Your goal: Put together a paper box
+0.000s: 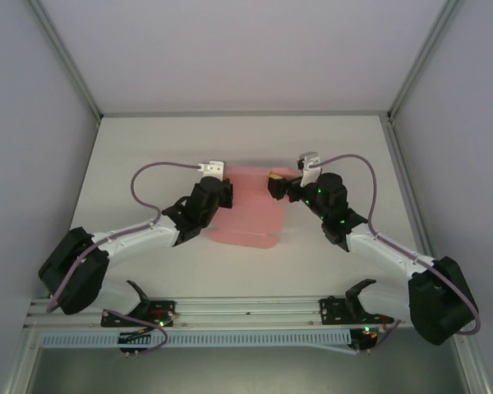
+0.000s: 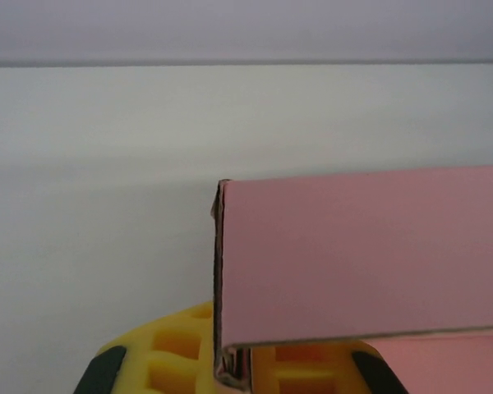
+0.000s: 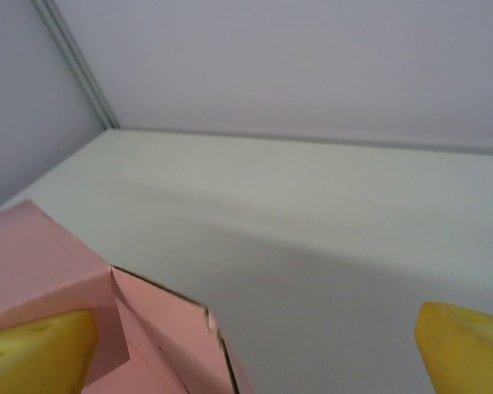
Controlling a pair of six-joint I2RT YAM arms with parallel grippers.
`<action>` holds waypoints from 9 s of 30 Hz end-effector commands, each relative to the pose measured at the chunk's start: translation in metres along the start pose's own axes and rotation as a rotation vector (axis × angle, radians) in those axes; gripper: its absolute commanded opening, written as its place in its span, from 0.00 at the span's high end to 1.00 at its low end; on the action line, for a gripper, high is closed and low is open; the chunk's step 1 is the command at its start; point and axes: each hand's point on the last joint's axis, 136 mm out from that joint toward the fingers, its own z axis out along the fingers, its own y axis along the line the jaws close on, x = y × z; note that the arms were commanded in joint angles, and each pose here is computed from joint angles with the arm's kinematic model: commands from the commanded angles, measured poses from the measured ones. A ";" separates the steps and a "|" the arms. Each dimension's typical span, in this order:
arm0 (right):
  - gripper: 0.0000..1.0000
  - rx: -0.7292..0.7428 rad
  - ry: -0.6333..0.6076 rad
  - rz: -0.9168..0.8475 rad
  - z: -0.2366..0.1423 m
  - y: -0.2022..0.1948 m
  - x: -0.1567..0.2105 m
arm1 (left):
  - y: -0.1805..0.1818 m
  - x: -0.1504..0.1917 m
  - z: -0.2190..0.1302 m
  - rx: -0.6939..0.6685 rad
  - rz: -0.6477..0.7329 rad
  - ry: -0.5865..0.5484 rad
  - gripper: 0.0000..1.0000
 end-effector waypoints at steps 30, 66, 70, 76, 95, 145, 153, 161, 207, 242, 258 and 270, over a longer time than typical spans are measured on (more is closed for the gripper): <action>0.00 0.317 0.303 -0.003 -0.037 -0.054 0.037 | 0.029 -0.035 -0.021 0.033 -0.238 -0.065 1.00; 0.00 0.246 0.148 -0.186 -0.001 0.005 0.015 | 0.034 -0.024 -0.018 0.014 -0.284 -0.038 1.00; 0.00 0.216 0.180 -0.239 -0.031 0.008 0.005 | 0.045 -0.016 -0.017 -0.022 -0.285 -0.019 1.00; 0.00 0.178 0.065 -0.161 -0.073 -0.001 -0.030 | 0.050 -0.014 -0.021 -0.034 -0.254 -0.009 1.00; 0.14 -0.320 0.337 0.021 -0.023 -0.001 -0.020 | 0.035 -0.011 -0.023 0.059 -0.185 0.015 1.00; 0.14 -0.163 0.233 -0.181 -0.044 0.023 -0.021 | 0.034 0.001 -0.007 0.037 -0.151 0.059 1.00; 0.23 -0.332 0.353 -0.107 -0.037 0.023 0.005 | 0.030 0.000 -0.008 0.057 -0.143 0.057 1.00; 0.41 -0.552 0.435 -0.086 -0.013 0.050 0.016 | 0.025 0.000 -0.006 0.076 -0.127 0.069 1.00; 1.00 1.159 0.225 -0.336 0.004 -0.121 0.001 | 0.173 0.053 -0.032 -0.864 -0.323 0.266 1.00; 0.00 0.056 0.105 -0.079 -0.010 0.026 -0.038 | 0.033 -0.035 0.028 -0.013 0.211 0.310 1.00; 0.00 0.469 0.289 0.252 -0.088 -0.099 0.010 | -0.022 0.002 0.000 0.550 1.104 0.568 1.00; 0.00 0.536 0.274 0.289 -0.100 -0.120 0.013 | -0.053 0.028 0.069 0.254 1.535 0.494 1.00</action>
